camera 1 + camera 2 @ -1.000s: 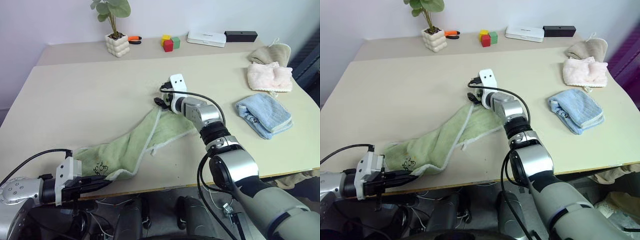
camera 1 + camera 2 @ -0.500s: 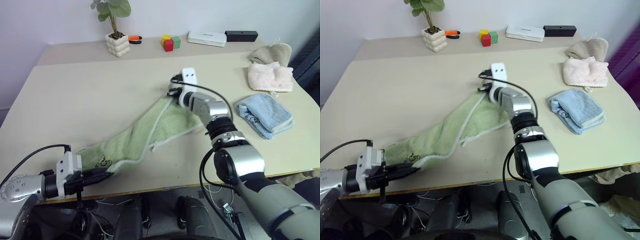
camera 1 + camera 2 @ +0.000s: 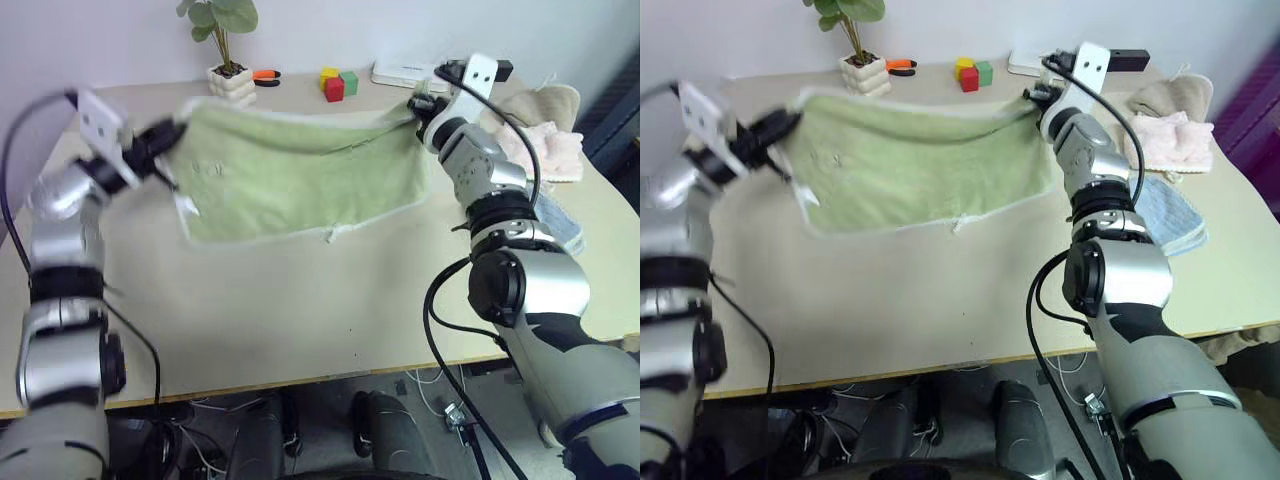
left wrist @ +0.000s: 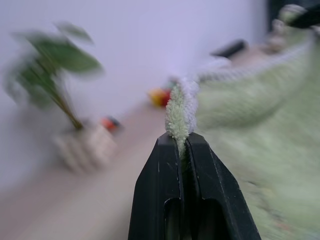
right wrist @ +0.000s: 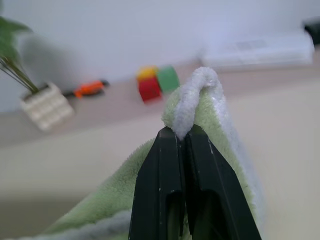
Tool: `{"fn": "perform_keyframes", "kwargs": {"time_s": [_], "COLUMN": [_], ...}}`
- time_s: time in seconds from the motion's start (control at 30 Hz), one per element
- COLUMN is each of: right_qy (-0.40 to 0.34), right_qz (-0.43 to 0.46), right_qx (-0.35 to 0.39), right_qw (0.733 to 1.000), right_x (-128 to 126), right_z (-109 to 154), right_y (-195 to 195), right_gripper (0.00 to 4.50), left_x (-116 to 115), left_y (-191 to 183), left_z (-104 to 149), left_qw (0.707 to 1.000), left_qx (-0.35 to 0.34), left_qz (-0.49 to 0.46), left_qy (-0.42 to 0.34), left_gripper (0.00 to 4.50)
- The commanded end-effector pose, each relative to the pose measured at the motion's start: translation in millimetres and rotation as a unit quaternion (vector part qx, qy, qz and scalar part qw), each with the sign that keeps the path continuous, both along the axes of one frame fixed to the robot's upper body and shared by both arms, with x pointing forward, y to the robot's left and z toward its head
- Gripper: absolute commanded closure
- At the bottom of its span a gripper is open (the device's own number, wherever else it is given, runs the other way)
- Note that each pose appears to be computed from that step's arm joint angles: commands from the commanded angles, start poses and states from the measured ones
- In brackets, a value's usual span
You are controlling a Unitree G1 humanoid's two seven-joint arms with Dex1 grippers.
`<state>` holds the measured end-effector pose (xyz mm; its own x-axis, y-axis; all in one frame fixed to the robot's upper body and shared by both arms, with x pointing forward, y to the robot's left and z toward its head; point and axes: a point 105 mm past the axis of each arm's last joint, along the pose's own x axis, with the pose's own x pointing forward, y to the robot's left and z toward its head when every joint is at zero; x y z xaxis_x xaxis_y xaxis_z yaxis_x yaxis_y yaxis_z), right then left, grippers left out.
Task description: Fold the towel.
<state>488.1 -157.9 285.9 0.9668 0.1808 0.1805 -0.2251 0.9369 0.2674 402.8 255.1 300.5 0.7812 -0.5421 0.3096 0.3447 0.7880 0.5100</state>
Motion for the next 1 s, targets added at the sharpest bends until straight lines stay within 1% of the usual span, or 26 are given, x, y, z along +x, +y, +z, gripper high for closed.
{"fn": "perform_keyframes", "kwargs": {"time_s": [0.03, 0.1, 0.17, 0.27, 0.3, 0.33, 0.37, 0.4, 0.43, 0.47, 0.5, 0.53, 0.57, 0.63, 0.67, 0.73, 0.8, 0.87, 0.93, 0.97, 1.0], "right_qy": [-0.081, -0.100, -0.117, -0.109, -0.094, -0.070, -0.046, -0.031, -0.024, -0.012, 0.008, 0.020, 0.027, 0.023, 0.022, 0.022, 0.027, 0.042, 0.048, 0.048, 0.035], "right_qz": [-0.005, 0.005, 0.012, 0.022, 0.040, 0.051, 0.054, 0.054, 0.063, 0.093, 0.102, 0.108, 0.108, 0.128, 0.133, 0.157, 0.178, 0.202, 0.222, 0.233, 0.221], "right_qx": [0.045, 0.058, 0.051, 0.060, 0.055, 0.039, 0.012, -0.007, -0.050, -0.066, -0.094, -0.100, -0.100, -0.081, -0.075, -0.053, -0.103, -0.130, -0.166, -0.184, -0.210], "right_qw": [0.996, 0.993, 0.992, 0.992, 0.993, 0.995, 0.997, 0.998, 0.996, 0.993, 0.990, 0.989, 0.989, 0.988, 0.988, 0.986, 0.978, 0.970, 0.960, 0.954, 0.952], "right_x": [-9, -14, -23, -39, -48, -58, -67, -74, -83, -94, -102, -108, -111, -115, -116, -120, -129, -137, -144, -147, -146], "right_z": [54, 60, 54, 34, 13, -14, -38, -51, -65, -82, -100, -110, -114, -106, -103, -97, -102, -109, -114, -116, -112], "right_y": [-17, -20, -25, -29, -26, -23, -21, -20, -16, -9, -9, -9, -11, -13, -16, -17, -17, -19, -22, -24, -30], "right_gripper": [4.45, 4.45, 4.45, 4.45, 4.45, 4.45, 4.45, 4.45, 4.45, 4.45, 4.45, 4.45, 4.45, 4.45, 4.20, 3.55, 2.54, 1.55, 0.46, 0.02, 0.02], "left_x": [-4, -9, -19, -31, -36, -42, -48, -52, -56, -61, -67, -71, -73, -75, -76, -77, -79, -81, -84, -84, -85], "left_y": [7, 4, 0, -2, -1, -1, -1, -1, 0, 1, 2, 3, 3, 4, 4, 4, 6, 6, 6, 5, 5], "left_z": [29, 32, 15, -10, -26, -45, -60, -68, -75, -87, -100, -107, -111, -109, -107, -105, -106, -108, -110, -110, -109], "left_qw": [0.997, 0.996, 0.993, 0.990, 0.988, 0.985, 0.982, 0.980, 0.979, 0.977, 0.974, 0.972, 0.971, 0.971, 0.971, 0.971, 0.970, 0.969, 0.968, 0.969, 0.969], "left_qx": [0.054, 0.064, 0.081, 0.094, 0.098, 0.107, 0.112, 0.114, 0.106, 0.106, 0.114, 0.120, 0.124, 0.116, 0.114, 0.112, 0.113, 0.115, 0.116, 0.113, 0.112], "left_qz": [0.021, -0.003, -0.055, -0.104, -0.121, -0.137, -0.150, -0.158, -0.162, -0.169, -0.171, -0.171, -0.171, -0.174, -0.174, -0.173, -0.173, -0.173, -0.175, -0.175, -0.176], "left_qy": [-0.059, -0.069, -0.060, -0.035, -0.013, 0.012, 0.033, 0.045, 0.059, 0.079, 0.100, 0.110, 0.115, 0.120, 0.120, 0.121, 0.127, 0.133, 0.136, 0.136, 0.135], "left_gripper": [4.50, 4.50, 4.50, 4.50, 4.50, 4.50, 4.50, 4.50, 4.50, 4.50, 4.50, 4.50, 4.50, 4.50, 4.50, 4.50, 4.50, 4.50, 4.50, 4.50, 4.50]}}
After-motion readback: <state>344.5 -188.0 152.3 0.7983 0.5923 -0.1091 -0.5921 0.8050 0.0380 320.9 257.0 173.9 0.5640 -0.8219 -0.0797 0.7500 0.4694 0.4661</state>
